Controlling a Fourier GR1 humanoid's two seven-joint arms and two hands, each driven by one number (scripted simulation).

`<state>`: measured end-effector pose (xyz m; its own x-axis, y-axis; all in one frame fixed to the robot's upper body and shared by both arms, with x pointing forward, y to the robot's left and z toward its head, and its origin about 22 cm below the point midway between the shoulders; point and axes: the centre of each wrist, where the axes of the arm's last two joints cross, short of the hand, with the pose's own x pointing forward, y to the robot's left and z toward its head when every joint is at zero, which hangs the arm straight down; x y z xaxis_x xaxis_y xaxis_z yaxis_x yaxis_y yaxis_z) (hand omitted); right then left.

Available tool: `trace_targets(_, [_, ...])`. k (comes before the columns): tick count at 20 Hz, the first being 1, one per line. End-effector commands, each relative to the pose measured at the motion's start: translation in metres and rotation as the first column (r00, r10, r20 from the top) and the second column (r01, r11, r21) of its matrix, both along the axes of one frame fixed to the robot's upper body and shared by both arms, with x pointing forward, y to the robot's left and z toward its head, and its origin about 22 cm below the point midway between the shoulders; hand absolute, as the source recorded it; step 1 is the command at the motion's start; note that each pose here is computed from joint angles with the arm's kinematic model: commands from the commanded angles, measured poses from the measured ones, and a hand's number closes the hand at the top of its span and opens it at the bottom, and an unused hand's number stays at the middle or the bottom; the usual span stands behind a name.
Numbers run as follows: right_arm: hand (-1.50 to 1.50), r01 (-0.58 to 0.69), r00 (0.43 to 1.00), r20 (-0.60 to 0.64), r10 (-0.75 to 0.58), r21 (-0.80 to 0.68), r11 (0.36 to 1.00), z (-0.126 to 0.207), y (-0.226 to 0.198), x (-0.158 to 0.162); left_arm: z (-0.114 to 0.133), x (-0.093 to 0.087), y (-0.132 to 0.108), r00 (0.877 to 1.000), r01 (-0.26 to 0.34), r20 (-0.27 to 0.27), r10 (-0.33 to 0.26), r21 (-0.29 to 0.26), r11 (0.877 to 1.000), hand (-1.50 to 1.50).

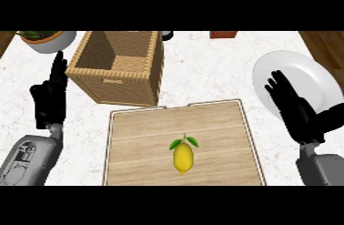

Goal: Pick the lemon from the tray and place it in the plate

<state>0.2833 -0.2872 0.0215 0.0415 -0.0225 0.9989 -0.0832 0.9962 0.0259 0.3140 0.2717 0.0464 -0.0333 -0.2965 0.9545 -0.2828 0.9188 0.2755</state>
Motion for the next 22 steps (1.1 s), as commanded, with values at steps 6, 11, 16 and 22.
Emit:
trace_targets(6, [1.50,0.129,0.891,0.448,0.076,-0.410,0.903,0.133,0.035,0.024,-0.086,-0.050,-0.021,0.895,0.061,-0.416,-0.160,-0.242,0.968,0.00])
trace_targets(11, [-1.50,0.506,0.805,0.569,-0.168,-0.511,0.695,0.116,0.024,0.008,-0.098,-0.072,-0.028,0.889,0.088,-0.393,-0.236,-0.359,0.929,0.00])
trace_targets(16, [-1.50,0.481,0.800,0.585,-0.133,-0.493,0.725,0.101,0.085,-0.054,-0.084,-0.076,-0.031,0.876,0.135,-0.393,-0.280,-0.357,0.924,0.00])
trace_targets(22, [-1.50,0.348,0.914,0.405,-0.017,-0.762,0.546,0.116,0.103,-0.082,-0.085,-0.076,-0.034,0.874,0.129,-0.398,-0.279,-0.364,0.923,0.00])
